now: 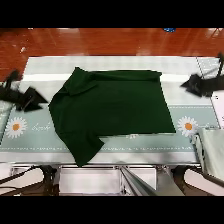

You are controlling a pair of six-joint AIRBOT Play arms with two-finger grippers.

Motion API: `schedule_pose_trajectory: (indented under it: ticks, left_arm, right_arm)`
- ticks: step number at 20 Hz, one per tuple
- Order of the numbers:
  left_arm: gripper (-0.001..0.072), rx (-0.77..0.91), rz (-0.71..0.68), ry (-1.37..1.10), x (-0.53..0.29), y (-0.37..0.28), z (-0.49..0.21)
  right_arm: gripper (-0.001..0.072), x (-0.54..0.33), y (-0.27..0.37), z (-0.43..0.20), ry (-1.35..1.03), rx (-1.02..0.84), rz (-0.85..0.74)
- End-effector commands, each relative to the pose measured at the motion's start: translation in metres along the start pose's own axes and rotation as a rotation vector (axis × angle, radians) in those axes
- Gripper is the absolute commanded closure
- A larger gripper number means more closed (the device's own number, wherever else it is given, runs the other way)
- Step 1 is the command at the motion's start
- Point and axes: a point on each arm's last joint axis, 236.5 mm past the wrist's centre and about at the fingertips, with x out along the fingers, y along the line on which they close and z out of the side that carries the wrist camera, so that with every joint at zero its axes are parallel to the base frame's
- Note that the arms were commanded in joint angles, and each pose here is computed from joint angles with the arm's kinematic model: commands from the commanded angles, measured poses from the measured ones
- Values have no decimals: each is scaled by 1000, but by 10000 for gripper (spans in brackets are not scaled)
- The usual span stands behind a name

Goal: Fold the shirts.

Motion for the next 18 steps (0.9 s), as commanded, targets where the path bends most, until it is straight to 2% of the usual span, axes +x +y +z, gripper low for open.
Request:
schedule_pose_trajectory:
  ticks: [1,3,8,15,17,18]
  left_arm:
    - [196,-195,-61,-40,12,46,-55]
    - [197,-268,-95,-36,19,60,-71]
    - [198,-331,-116,1,54,67,-96]
    - [199,-195,-70,-28,97,37,-86]
    - [206,-183,-45,-42,105,33,-82]
    - [315,-178,-41,-42,106,32,-82]
  right_arm:
    - [299,10,-5,-76,-17,66,52]
    - [299,10,2,-100,-19,88,92]
    - [299,2,13,-121,3,76,130]
    - [299,1,18,-118,-8,96,153]
    - [299,-3,4,-109,-38,96,108]
    - [299,-11,-12,-98,-73,141,75]
